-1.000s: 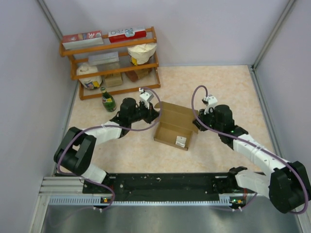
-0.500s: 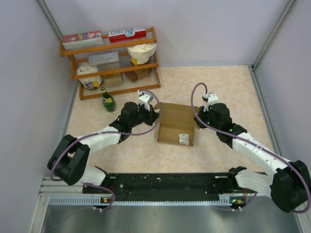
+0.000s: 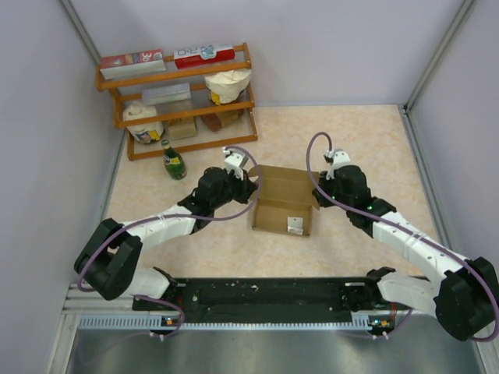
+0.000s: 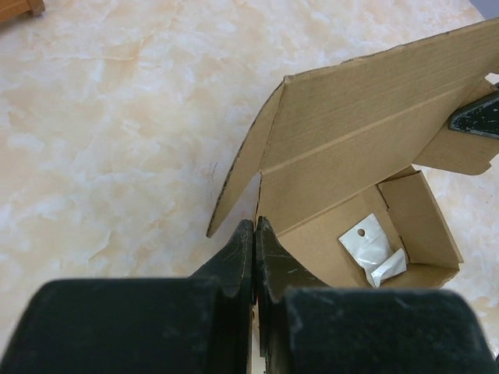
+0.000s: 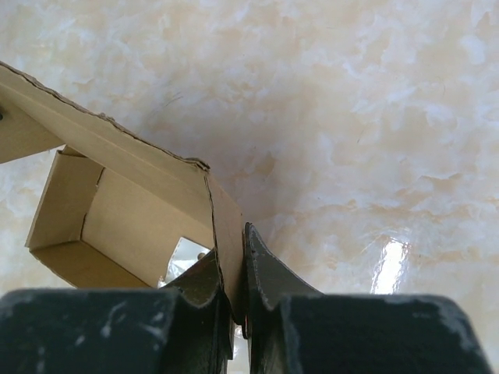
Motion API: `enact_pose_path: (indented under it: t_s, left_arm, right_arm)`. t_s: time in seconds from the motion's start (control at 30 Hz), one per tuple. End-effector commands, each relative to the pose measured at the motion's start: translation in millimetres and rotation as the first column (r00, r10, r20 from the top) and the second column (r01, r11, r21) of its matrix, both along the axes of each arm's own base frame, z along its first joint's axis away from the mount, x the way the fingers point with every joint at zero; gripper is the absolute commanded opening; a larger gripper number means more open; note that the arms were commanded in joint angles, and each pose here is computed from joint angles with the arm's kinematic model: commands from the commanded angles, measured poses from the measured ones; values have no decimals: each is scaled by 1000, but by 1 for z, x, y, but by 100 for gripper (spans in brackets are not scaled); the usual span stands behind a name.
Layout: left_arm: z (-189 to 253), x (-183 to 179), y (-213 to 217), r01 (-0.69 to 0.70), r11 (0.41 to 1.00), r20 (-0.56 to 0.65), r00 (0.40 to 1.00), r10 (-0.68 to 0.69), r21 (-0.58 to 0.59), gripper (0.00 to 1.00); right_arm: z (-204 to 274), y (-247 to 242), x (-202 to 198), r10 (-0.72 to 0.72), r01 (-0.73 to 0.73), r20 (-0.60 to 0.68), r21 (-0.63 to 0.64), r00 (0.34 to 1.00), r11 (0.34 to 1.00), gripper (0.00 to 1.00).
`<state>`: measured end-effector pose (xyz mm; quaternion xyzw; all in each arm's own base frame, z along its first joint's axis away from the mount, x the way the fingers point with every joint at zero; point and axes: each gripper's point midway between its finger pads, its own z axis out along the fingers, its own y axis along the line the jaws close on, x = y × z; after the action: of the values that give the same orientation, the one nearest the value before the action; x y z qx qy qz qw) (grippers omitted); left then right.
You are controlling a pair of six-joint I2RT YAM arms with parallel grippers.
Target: Fold the paper box
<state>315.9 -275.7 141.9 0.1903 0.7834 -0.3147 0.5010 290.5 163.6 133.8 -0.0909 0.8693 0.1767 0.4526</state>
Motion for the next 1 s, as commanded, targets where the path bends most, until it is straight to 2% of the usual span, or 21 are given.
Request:
enact_pose_path:
  t_s: [0.0, 0.3, 0.6, 0.97]
  left_arm:
    - [27, 2, -4, -64, 997, 49, 997, 66, -33, 1]
    - [25, -7, -15, -101, 992, 130, 987, 90, 78, 5]
    - [37, -2, -16, -182, 981, 157, 973, 170, 70, 7]
    - [52, 21, -16, -284, 958, 209, 940, 269, 44, 9]
  right_arm:
    - [26, 10, 9, -27, 25, 59, 31, 998, 999, 4]
    - [29, 18, 14, -73, 68, 71, 79, 995, 995, 0]
    - [39, 25, 21, -105, 91, 123, 116, 987, 989, 0]
    - [52, 38, 48, -131, 116, 204, 86, 970, 990, 0]
